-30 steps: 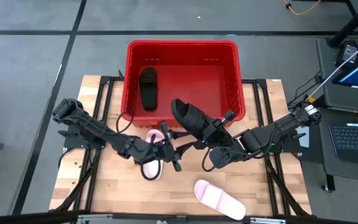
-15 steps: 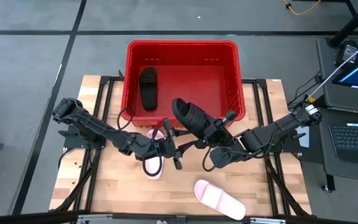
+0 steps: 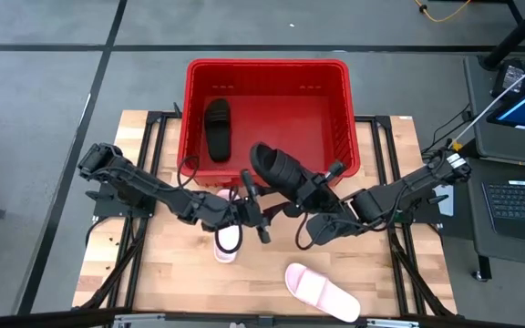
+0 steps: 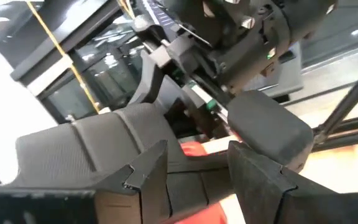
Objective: Pick and place slides into bin
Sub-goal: Put the black slipper into the red bin
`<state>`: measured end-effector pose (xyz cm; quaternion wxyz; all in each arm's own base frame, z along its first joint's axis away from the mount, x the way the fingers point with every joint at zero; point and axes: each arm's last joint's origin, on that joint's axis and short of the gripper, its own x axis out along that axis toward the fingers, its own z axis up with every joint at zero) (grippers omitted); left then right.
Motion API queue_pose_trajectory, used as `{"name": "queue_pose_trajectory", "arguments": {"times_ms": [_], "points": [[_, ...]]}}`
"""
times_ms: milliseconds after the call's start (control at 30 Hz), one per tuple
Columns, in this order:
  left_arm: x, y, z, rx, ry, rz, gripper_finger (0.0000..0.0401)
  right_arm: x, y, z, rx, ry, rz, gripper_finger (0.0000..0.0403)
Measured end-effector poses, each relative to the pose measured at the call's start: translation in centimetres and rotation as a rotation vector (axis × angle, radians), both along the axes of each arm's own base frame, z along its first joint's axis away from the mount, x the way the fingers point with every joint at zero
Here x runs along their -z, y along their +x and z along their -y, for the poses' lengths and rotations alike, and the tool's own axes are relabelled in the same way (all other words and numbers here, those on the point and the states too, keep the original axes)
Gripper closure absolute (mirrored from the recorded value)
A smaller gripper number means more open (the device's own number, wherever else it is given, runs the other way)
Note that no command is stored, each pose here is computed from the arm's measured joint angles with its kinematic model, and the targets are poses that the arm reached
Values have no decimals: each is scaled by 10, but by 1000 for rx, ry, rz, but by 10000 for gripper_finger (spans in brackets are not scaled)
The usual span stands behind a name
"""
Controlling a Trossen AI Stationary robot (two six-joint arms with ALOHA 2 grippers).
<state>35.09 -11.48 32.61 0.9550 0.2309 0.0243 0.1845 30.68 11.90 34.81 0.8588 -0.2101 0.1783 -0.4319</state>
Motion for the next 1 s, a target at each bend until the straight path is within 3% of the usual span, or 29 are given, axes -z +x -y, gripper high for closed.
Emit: {"name": "queue_pose_trajectory", "arguments": {"times_ms": [500, 1000], "points": [[5, 7, -18, -55, 2, -27, 241, -2, -1, -5, -6, -4, 16, 387], [-1, 6, -19, -143, 105, -25, 237, -3, -4, -12, -53, 44, 43, 387]]}}
